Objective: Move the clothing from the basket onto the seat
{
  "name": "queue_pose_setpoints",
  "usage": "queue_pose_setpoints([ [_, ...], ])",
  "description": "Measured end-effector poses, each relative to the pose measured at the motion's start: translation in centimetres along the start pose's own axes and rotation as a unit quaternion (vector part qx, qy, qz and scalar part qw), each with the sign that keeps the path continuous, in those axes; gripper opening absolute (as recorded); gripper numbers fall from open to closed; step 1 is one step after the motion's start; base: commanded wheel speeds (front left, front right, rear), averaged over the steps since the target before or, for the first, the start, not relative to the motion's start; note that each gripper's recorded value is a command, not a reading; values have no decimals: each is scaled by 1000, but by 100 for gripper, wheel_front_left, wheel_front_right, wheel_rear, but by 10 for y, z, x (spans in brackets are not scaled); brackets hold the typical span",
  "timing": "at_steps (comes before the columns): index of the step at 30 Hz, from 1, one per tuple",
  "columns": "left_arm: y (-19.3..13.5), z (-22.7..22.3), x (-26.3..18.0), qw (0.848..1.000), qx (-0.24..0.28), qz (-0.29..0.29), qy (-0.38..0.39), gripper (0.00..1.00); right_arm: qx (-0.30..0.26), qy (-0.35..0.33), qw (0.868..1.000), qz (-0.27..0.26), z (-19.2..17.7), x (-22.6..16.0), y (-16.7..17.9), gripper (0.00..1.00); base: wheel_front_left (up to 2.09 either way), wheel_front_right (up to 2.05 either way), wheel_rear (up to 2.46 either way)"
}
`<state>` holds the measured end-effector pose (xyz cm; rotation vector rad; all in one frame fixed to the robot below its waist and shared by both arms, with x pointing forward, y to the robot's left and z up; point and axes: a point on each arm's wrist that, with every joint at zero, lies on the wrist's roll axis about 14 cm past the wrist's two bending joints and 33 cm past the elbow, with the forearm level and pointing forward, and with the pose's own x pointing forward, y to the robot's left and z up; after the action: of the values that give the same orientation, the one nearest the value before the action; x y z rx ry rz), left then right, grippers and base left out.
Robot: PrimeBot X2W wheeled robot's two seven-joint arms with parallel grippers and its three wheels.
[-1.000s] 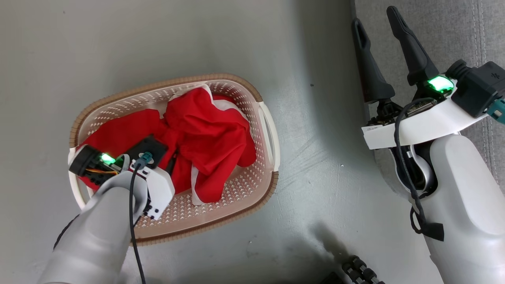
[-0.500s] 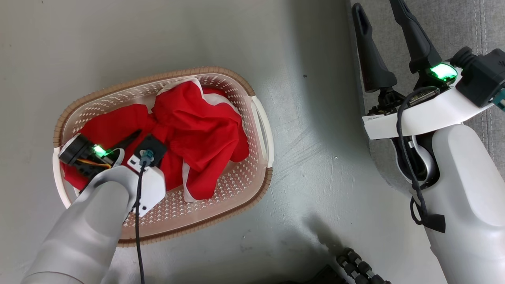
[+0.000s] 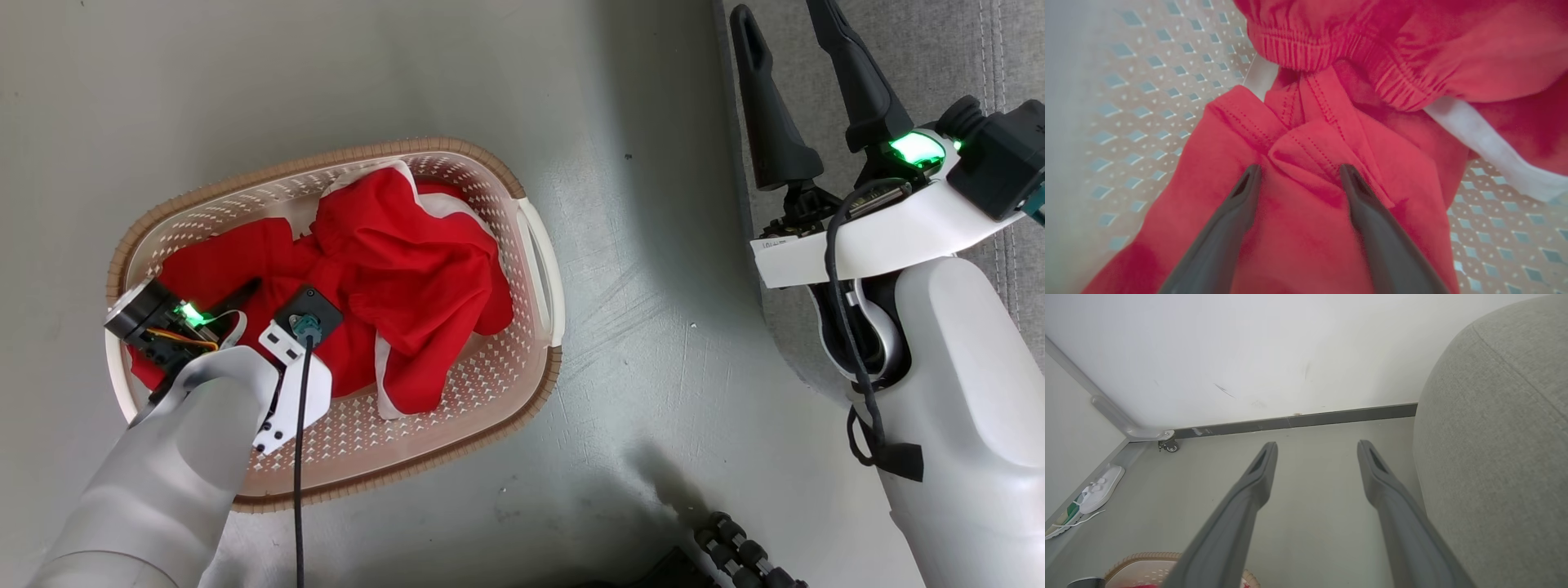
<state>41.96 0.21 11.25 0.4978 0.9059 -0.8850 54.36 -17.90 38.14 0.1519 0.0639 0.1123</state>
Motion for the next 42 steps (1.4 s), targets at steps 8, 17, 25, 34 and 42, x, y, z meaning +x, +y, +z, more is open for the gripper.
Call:
queue_pose_setpoints([
  [8,14,-21,-2,999,15,10,38,23,7,-2,1000,-3,2,-1,-1,100,0,0,0],
  [17,6,-12,0,999,24,1,29,0,5,-1,1000,-6,2,-1,-3,100,0,0,0],
  [25,-6,16,-2,1000,11,-5,-6,0,7,-10,1000,-3,9,0,-1,100,0,0,0],
  [34,3,33,-10,999,4,8,-47,0,7,-19,1000,2,17,2,4,100,0,0,0],
  [42,7,59,-20,995,-5,12,-100,0,4,-26,1000,3,25,2,6,100,0,0,0],
])
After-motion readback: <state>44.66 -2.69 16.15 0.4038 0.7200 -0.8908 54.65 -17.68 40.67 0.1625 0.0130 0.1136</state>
